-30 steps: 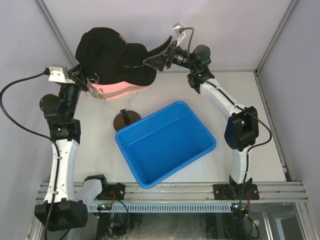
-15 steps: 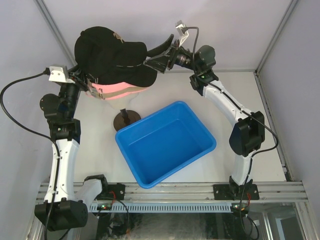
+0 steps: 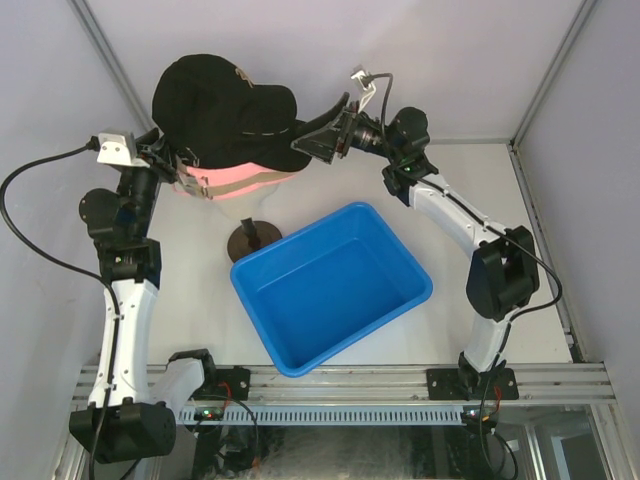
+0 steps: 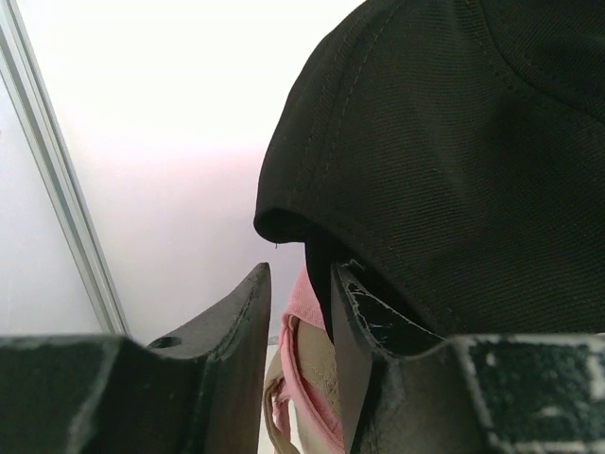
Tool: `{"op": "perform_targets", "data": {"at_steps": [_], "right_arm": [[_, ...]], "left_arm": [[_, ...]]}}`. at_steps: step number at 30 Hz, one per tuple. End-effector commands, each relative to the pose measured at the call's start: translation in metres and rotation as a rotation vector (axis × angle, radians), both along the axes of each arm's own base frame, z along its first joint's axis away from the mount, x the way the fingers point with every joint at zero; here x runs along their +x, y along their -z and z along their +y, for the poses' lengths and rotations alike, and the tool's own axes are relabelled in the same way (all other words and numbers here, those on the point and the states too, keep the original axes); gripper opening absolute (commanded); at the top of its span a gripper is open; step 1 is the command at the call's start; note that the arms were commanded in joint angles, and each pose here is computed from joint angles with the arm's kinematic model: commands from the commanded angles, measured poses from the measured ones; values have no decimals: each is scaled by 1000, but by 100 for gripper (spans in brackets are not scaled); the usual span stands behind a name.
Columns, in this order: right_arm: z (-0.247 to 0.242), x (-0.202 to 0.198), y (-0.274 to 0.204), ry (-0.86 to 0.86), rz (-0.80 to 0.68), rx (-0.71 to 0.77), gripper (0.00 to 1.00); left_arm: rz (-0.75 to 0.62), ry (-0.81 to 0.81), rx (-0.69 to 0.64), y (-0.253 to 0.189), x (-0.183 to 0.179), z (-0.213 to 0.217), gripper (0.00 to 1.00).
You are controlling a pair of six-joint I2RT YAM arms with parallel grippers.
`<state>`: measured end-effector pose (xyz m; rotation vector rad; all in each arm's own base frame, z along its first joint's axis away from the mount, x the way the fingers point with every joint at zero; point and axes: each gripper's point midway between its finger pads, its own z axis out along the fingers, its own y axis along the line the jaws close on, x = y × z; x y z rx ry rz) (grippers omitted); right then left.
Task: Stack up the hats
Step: Stack the hat on the hat.
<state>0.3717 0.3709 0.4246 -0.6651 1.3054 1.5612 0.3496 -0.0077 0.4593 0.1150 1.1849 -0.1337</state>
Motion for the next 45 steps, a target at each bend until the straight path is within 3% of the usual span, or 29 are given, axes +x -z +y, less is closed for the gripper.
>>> {"op": "perform_targets", "data": {"at_steps": [1,11,18,35,45], "right_arm": [[-19,-7,-28,53,-54,43,77],[-32,-8,-63,163,113,4,77],[-7,-5,-94,145,134,3,77],[49,40,-78,127,157,-1,77],[52,39,-58,114,187,-29,77]], "left_arm": [[-34,33,34,-13,-10,-9,37],[-63,53,43,-18,-15,-13,40],[-83,74,53,-24,-20,-17,41],[-143,129,33,-28,-44,-28,43],[-117,31,-15,-14,-41,-10,45]]}}
